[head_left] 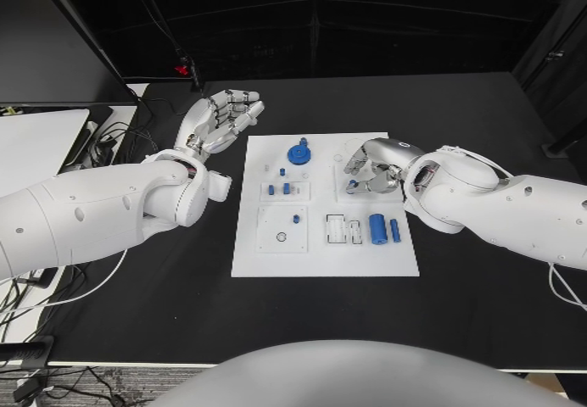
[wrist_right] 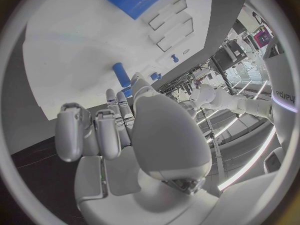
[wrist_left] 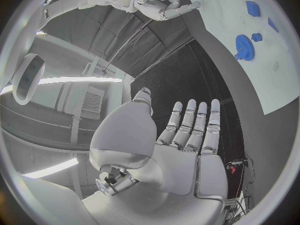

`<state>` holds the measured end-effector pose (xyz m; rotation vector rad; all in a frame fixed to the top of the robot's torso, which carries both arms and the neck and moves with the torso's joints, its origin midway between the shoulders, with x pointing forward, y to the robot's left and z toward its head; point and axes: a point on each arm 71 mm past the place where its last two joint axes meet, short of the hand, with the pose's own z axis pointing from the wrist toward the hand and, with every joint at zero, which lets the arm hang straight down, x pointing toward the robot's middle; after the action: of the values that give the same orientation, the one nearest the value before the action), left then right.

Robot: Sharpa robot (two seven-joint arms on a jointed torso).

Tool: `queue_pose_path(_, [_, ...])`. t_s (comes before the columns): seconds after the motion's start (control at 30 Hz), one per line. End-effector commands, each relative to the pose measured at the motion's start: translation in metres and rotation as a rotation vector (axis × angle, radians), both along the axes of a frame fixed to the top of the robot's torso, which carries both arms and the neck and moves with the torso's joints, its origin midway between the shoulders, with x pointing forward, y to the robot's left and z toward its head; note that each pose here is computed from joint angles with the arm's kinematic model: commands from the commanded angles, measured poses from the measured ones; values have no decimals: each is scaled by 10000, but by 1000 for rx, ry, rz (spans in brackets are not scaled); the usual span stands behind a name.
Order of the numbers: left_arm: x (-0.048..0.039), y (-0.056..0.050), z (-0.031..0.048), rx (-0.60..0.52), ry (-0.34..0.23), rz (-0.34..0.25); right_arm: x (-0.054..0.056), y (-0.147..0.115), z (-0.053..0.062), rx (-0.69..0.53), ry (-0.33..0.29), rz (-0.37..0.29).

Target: Assemble the parts on the task board

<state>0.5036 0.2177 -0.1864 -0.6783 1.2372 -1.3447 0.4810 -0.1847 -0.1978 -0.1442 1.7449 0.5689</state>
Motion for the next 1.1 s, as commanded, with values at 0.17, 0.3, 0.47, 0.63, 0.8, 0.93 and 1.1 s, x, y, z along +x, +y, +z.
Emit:
queue_pose_path(0.17, [-22,-11,64,-21,-81,-28,8,24,-50,-60,43,-7])
queue_pose_path(0.3, [-20,-15,63,-22,-80,-30,10,32,-62,-78,51,-15])
queue_pose_path(0.47, [-16,-14,61,-22,-78,-30,11,39,-61,-90,43,-20])
queue_pose_path(0.63, [-16,-14,61,-22,-78,-31,11,50,-32,-64,3,-8])
queue_pose_path(0.8, [-16,-13,61,-22,-78,-30,14,45,11,-9,-42,2])
queue_pose_path(0.93, [-16,-11,61,-21,-78,-29,9,39,38,32,-62,3])
queue_pose_path(1.1, [-16,-10,61,-21,-79,-29,-6,22,60,68,-72,5])
